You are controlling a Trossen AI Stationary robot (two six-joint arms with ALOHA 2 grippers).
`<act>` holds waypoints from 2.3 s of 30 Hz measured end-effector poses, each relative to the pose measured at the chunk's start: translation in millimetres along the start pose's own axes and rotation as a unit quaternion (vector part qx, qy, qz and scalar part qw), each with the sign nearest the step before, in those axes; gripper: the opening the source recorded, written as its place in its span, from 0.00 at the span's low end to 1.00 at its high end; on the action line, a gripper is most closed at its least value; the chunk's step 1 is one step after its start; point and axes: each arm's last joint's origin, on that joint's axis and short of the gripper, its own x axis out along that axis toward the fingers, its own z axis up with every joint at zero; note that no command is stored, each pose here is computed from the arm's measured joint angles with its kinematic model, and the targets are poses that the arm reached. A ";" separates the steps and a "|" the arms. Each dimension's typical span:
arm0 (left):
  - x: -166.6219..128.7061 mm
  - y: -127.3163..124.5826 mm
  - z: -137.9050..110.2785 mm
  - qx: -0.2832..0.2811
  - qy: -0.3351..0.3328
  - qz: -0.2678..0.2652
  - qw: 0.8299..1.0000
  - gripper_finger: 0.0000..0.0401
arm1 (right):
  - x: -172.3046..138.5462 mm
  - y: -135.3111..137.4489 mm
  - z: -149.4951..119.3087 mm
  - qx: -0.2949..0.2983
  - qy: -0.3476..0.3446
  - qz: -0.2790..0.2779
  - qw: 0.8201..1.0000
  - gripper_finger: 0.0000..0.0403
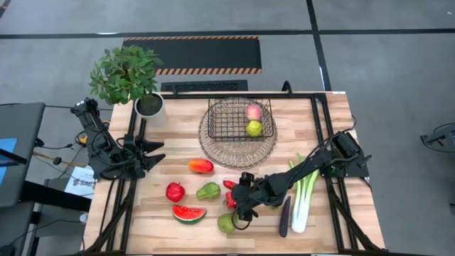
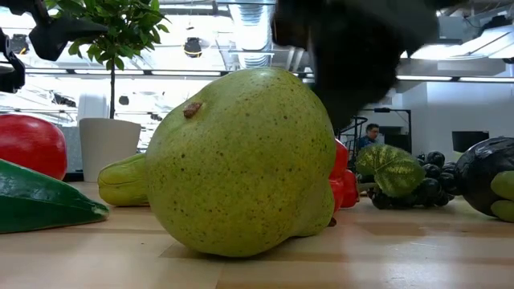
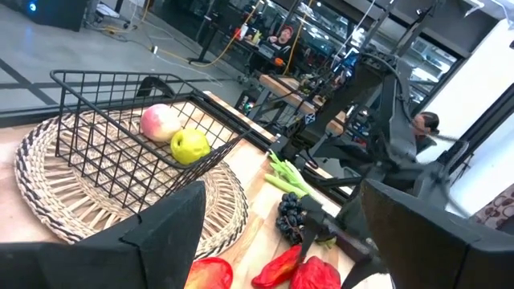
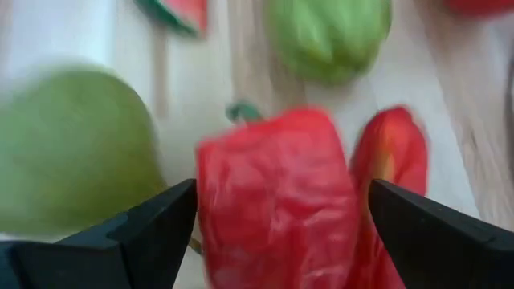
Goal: Build produce basket
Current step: Put the red bell pepper into the black wire basket
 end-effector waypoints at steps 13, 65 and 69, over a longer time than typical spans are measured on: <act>0.0 -0.1 0.2 -0.002 0.000 -0.001 1.000 0.79 | 7.1 -2.3 4.1 0.008 0.008 0.002 1.000 0.89; 0.0 0.3 0.5 -0.002 -0.006 0.006 1.000 0.79 | -23.6 -19.3 79.5 -0.208 -0.001 0.049 0.977 0.86; -0.1 0.5 0.7 -0.002 -0.010 0.010 1.000 0.79 | -23.0 -16.0 83.2 -0.209 -0.022 0.075 0.975 0.86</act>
